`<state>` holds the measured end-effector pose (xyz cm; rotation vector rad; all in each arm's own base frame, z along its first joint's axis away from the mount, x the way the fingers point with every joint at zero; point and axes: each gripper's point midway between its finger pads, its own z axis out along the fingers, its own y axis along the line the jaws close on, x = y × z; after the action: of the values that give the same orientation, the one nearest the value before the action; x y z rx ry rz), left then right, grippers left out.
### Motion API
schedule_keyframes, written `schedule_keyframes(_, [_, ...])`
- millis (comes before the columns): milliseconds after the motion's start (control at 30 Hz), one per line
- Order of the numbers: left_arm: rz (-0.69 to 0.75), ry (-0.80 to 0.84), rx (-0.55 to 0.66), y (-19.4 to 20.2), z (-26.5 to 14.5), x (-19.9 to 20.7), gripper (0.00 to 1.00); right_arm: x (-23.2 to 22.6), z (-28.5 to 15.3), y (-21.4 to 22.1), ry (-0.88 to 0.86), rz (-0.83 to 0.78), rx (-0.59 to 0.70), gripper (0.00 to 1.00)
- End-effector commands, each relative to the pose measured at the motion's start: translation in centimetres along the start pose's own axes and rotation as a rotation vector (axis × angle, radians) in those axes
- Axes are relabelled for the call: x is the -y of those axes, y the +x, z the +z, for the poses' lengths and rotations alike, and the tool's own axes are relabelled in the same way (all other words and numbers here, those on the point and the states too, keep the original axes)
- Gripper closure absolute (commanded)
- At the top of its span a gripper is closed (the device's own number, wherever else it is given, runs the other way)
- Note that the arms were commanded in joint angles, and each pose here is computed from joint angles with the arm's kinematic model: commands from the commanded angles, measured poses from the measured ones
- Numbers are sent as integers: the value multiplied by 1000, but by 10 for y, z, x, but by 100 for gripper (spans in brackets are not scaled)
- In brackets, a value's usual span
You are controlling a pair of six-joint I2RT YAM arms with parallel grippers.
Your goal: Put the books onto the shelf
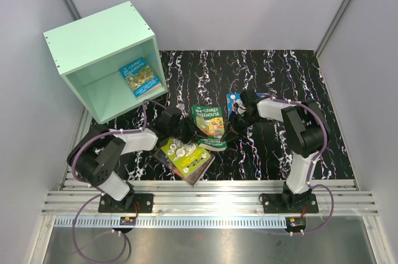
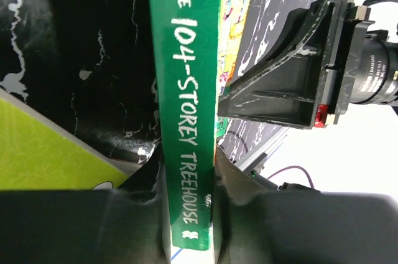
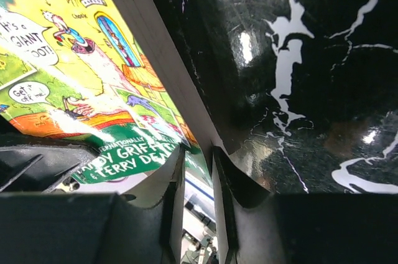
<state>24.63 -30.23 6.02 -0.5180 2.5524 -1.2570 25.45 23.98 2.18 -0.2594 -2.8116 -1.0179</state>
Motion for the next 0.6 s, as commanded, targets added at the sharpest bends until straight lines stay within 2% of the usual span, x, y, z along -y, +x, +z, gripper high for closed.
schedule_keyframes(0, [68, 162, -71, 17, -3, 51, 100, 1, 7, 12, 0, 14, -27, 80])
schedule_keyframes(133, [134, 61, 15, 3, -24, 43, 100, -11, -18, 13, 27, -27, 48, 76])
schedule_keyframes(233, [155, 19, 106, -16, -57, 41, 100, -23, -47, 15, 60, -47, 115, 42])
schedule_keyframes(267, [125, -5, 143, -30, -67, 30, 100, -28, -59, 22, 69, -46, 121, 17])
schedule_keyframes(300, [130, 31, 187, -37, -85, 38, 100, -31, -66, 22, 76, -52, 135, 3])
schedule_keyframes(467, [107, 23, 357, -95, -145, 13, 100, -52, -113, 30, 100, -102, 226, 0])
schedule_keyframes(567, [149, 92, 398, -115, -167, 19, 100, -58, -128, 36, 91, -125, 247, 0])
